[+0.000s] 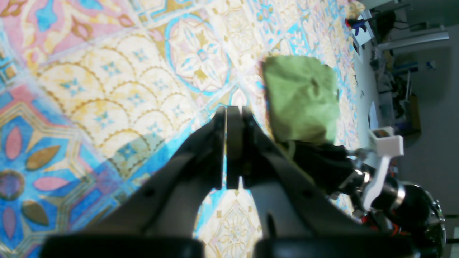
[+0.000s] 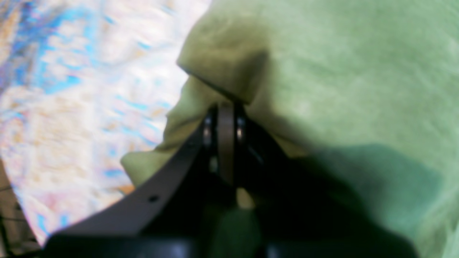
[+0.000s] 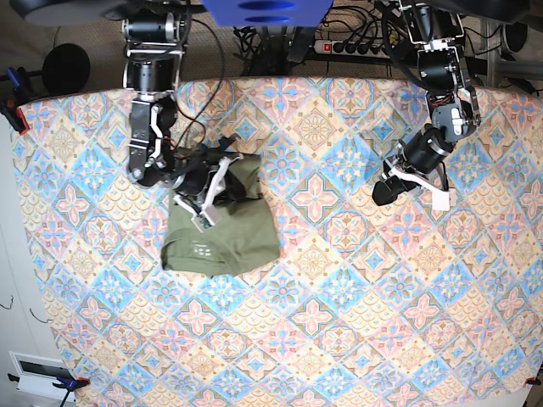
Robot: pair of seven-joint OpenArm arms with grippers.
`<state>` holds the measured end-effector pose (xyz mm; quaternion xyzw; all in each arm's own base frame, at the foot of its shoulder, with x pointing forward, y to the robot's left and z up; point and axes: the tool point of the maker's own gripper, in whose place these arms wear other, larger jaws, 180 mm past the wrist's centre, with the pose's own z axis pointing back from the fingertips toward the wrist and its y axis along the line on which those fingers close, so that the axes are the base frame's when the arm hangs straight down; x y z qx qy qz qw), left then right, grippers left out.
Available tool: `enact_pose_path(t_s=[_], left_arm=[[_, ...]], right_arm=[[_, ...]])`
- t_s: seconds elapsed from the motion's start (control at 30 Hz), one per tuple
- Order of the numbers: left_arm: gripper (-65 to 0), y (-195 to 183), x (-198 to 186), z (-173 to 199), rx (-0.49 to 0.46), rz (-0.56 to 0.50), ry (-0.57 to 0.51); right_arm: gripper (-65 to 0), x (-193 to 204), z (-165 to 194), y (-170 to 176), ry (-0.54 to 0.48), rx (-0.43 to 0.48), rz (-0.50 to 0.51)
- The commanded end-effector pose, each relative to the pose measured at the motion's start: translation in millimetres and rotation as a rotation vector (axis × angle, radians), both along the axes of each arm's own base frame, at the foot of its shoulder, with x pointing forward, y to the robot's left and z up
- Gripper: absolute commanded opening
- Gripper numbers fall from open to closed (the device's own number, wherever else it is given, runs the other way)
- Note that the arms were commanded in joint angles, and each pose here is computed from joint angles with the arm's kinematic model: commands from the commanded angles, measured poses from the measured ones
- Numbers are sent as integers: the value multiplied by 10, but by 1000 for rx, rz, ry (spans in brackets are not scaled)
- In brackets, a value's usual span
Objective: Layout the t-shirt on the table in an organized manner, then fold the t-shirt properly
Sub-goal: 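Drag the folded bundle with the right gripper toward the table edge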
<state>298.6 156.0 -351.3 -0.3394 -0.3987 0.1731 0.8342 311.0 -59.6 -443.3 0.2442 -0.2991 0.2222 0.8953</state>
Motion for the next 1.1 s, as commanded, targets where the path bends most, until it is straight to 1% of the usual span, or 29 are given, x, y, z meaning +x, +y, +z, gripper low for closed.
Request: enact_pose_path(t_s=[0.0, 0.2, 0.27, 0.4, 0.5, 0.6, 0.7, 0.77, 0.9, 1.07], left_arm=[[-650, -1, 80, 155, -3, -3, -56], [-650, -12, 79, 153, -4, -6, -55], [-650, -12, 79, 153, -4, -6, -55], [-650, -16, 80, 153, -4, -6, -56], [-650, -20, 79, 148, -6, -6, -55], [-650, -19, 78, 143, -7, -5, -53], [-650, -20, 79, 148, -6, -6, -55], [-650, -3, 80, 151, -5, -1, -56], [-650, 2, 81, 152, -5, 0, -56], [-650, 2, 81, 152, -5, 0, -56]], right_arm=[[-650, -146, -246, -431, 101, -203, -11], [-650, -137, -231, -957, 96, -307, -27], [-650, -79, -182, -1091, 83, -333, -34], [-650, 140, -18, -1198, 36, -346, -56], [-650, 208, 35, -1285, 28, -340, -92], [-650, 240, 53, -1286, 23, -339, -93], [-650, 463, 229, -1269, -28, -335, -100], [-650, 541, 287, -1238, -44, -330, -100], [-650, 549, 250, -931, -39, -270, -86], [-650, 544, 239, -824, -38, -249, -81]])
